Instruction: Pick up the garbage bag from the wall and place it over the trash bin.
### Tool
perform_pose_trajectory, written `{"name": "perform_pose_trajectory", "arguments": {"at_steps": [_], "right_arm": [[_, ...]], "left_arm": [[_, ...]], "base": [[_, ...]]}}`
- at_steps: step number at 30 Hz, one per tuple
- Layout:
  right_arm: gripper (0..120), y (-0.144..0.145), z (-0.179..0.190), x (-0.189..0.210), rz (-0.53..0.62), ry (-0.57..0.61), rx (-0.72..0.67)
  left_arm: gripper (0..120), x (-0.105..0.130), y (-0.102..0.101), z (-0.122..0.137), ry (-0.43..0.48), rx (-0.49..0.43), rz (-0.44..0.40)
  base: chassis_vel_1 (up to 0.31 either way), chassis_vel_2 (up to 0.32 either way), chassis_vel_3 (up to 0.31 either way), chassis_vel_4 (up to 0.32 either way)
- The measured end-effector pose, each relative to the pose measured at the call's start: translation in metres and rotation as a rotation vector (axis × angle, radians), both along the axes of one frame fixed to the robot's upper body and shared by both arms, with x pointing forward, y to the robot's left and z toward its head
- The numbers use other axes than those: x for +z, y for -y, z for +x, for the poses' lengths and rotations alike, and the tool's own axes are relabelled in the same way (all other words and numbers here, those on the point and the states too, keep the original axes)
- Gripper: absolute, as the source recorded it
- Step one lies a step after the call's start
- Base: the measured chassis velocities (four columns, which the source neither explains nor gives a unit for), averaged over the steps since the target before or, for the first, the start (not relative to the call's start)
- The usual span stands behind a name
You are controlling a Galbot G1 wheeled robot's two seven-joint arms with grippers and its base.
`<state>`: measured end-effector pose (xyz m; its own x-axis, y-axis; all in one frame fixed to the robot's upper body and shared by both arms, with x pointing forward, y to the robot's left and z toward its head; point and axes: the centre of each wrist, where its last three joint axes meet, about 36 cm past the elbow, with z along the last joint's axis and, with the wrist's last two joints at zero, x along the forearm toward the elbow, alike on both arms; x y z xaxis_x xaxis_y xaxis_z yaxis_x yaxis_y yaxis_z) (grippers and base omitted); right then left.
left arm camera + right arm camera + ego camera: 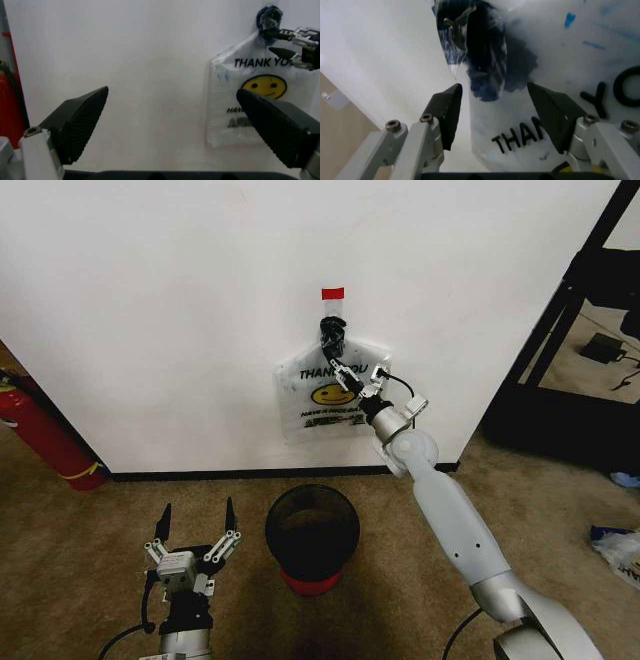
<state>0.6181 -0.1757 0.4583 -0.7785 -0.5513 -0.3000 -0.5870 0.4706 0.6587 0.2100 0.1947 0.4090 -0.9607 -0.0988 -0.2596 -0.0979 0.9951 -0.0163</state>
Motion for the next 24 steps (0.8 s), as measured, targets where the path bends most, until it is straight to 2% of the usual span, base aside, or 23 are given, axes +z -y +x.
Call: {"name": "perform_pose_trajectory", "arguments": {"at_steps": [7,11,15,17,21,24], "right_arm": [[51,0.001,0.004,0.008,0.01,0.007,-0.005],[39,0.0,0.007,0.011,0.014,0.003,-0.009],[19,0.001,0.009,0.012,0.019,-0.001,-0.012],[16,0.001,0.009,0.012,0.02,-0.003,-0.013],[0,0.001,0.008,0.012,0.024,-0.007,-0.016],[0,0.001,0.007,0.012,0.023,-0.007,-0.015]], "left_arm": [[100,0.0,0.001,0.0,0.001,-0.002,-0.011],[100,0.0,0.0,0.0,-0.005,0.001,-0.032],[100,0.003,-0.001,0.0,0.006,0.003,-0.039],[100,0.003,-0.001,0.001,0.008,0.003,-0.04],[100,0.004,0.0,0.001,0.012,0.002,-0.042],[100,0.004,0.0,0.001,0.014,0.002,-0.042]], "base": [[0.0,0.0,0.0,0.0],[0.0,0.0,0.0,0.0],[0.0,0.0,0.0,0.0],[0.0,0.0,0.0,0.0],[0.0,0.0,0.0,0.0],[0.0,0.0,0.0,0.0]]}}
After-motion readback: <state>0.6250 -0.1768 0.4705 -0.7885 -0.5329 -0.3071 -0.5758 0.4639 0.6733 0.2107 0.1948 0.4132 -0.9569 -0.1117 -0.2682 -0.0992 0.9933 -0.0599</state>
